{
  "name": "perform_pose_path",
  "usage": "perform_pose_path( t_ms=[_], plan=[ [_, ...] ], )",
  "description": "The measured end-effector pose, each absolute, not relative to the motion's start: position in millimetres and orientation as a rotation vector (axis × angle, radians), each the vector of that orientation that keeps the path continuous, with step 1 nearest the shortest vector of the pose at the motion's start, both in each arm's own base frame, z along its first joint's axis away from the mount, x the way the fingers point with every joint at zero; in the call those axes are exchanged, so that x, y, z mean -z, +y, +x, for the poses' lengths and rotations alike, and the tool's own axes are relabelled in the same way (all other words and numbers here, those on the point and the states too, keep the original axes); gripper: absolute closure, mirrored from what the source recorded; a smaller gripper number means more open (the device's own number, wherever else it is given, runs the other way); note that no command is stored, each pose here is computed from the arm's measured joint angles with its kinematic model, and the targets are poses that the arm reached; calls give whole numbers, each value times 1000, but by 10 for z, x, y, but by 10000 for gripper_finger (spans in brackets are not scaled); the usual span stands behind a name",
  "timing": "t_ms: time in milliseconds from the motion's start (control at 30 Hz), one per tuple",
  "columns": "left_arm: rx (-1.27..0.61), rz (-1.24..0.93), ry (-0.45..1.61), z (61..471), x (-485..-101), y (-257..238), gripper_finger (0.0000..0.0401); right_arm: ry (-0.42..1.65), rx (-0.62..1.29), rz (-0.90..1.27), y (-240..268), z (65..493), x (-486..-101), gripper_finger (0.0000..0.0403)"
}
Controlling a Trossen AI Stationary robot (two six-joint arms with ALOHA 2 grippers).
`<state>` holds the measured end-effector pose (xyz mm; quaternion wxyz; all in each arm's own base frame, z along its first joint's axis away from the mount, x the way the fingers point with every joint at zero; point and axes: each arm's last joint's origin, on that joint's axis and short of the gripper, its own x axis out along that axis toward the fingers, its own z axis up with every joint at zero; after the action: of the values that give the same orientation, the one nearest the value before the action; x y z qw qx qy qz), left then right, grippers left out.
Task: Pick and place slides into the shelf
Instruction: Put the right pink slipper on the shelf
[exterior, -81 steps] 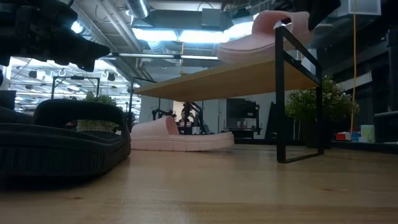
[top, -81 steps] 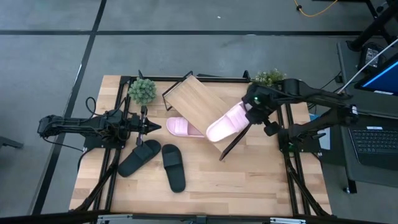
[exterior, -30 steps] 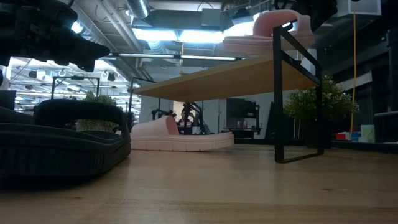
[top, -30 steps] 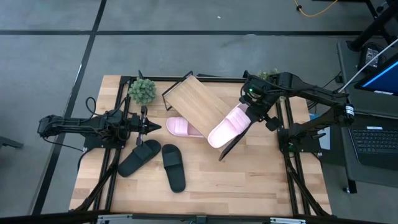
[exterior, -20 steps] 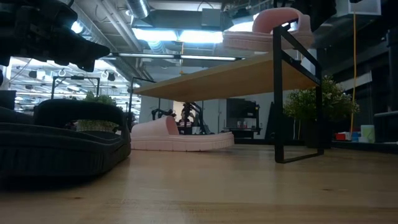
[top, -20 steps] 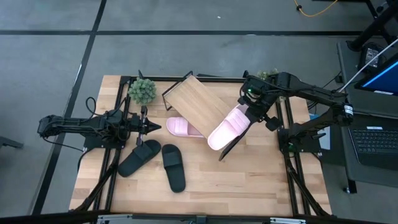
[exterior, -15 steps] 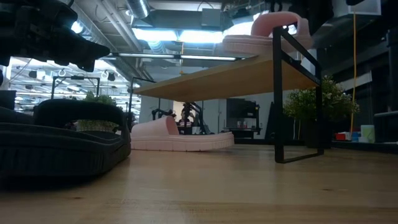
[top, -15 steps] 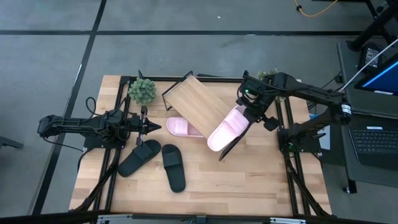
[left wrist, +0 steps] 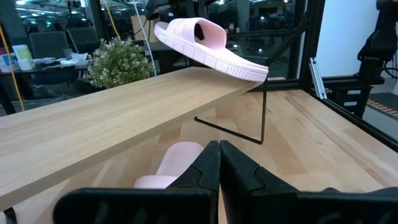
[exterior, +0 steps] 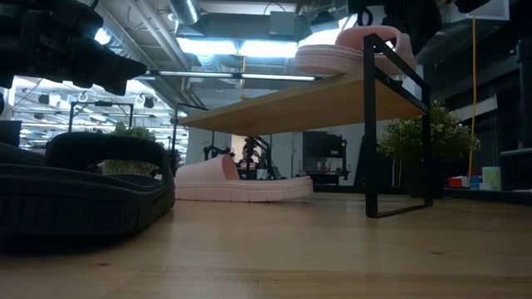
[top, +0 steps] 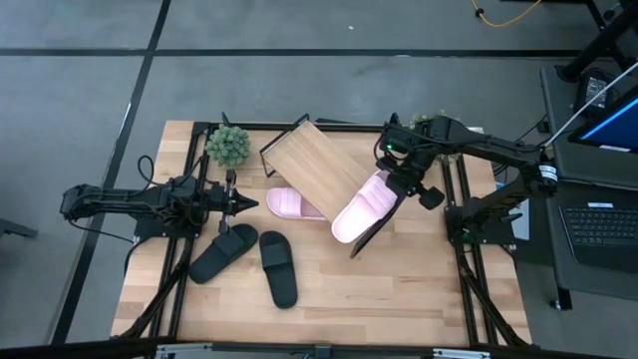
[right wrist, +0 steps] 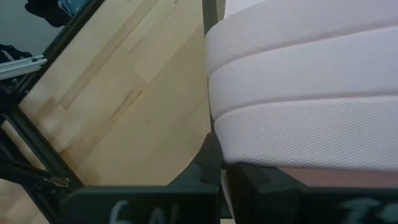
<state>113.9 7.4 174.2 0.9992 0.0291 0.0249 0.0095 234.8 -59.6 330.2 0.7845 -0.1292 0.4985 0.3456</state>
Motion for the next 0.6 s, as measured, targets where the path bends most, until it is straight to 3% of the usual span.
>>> perform_pose_path(
  t_ms=[600],
  plan=[
    [-19,59,50,1139,-1742,74,401,1113,-706,-216,-596,2338,-3299,381]
  ],
)
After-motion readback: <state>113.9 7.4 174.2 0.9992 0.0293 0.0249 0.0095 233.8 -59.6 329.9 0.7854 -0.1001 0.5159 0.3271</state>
